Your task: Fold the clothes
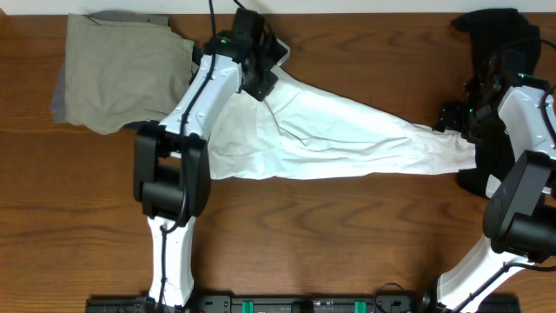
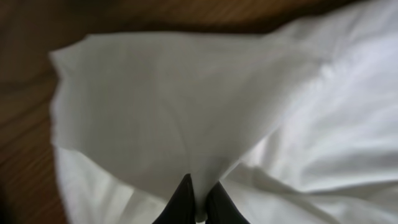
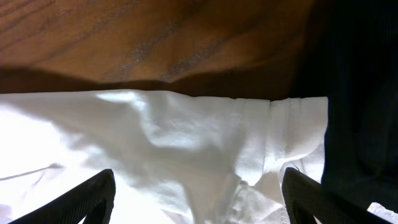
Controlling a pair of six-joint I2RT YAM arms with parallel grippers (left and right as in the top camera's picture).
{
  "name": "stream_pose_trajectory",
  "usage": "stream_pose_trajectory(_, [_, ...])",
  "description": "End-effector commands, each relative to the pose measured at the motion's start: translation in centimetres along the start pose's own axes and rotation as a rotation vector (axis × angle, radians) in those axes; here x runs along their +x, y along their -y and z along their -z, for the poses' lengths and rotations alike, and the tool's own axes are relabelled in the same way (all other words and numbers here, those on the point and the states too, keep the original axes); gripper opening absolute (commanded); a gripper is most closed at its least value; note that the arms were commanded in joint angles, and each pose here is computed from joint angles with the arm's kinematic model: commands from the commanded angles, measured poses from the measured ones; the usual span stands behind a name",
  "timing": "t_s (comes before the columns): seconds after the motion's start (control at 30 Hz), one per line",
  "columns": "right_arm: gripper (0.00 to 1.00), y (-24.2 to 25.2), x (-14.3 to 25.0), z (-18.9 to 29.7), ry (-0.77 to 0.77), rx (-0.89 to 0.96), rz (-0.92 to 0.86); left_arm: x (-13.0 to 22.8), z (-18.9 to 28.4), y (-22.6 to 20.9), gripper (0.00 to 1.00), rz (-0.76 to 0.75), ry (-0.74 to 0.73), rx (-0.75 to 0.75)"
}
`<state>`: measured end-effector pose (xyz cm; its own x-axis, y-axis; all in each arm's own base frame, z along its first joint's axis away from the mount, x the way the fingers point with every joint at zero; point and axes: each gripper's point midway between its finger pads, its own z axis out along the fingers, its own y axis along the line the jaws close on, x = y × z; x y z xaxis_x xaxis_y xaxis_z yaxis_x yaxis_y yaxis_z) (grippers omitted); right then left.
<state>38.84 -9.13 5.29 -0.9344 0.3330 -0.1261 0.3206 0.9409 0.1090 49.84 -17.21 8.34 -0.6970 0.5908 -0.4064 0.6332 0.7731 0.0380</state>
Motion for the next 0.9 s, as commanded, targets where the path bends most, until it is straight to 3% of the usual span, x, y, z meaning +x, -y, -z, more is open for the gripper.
stream_pose_trajectory(0.0, [0.84, -0.4, 0.0, -0.1, -0.005, -0.009, 0.001, -0.3, 2.7, 0.3, 0.07, 0.084, 0.011, -0.011])
stream_pose_trajectory(0.3, [0.84, -0.4, 0.1, -0.1, -0.007, -0.009, 0.001, 3.7, 3.9, 2.0, 0.07, 0.162, -0.156, 0.041])
stream_pose_trajectory(0.67, [0.84, -0.6, 0.1, -0.1, -0.007, -0.018, 0.001, 12.2, 7.4, 5.8, 0.06, 0.330, -0.556, 0.129])
stream_pose_trajectory(0.87, [0.84, -1.0, 0.0, -0.1, -0.004, -0.043, 0.025, 12.7, 7.2, 6.0, 0.06, 0.334, -0.571, 0.132])
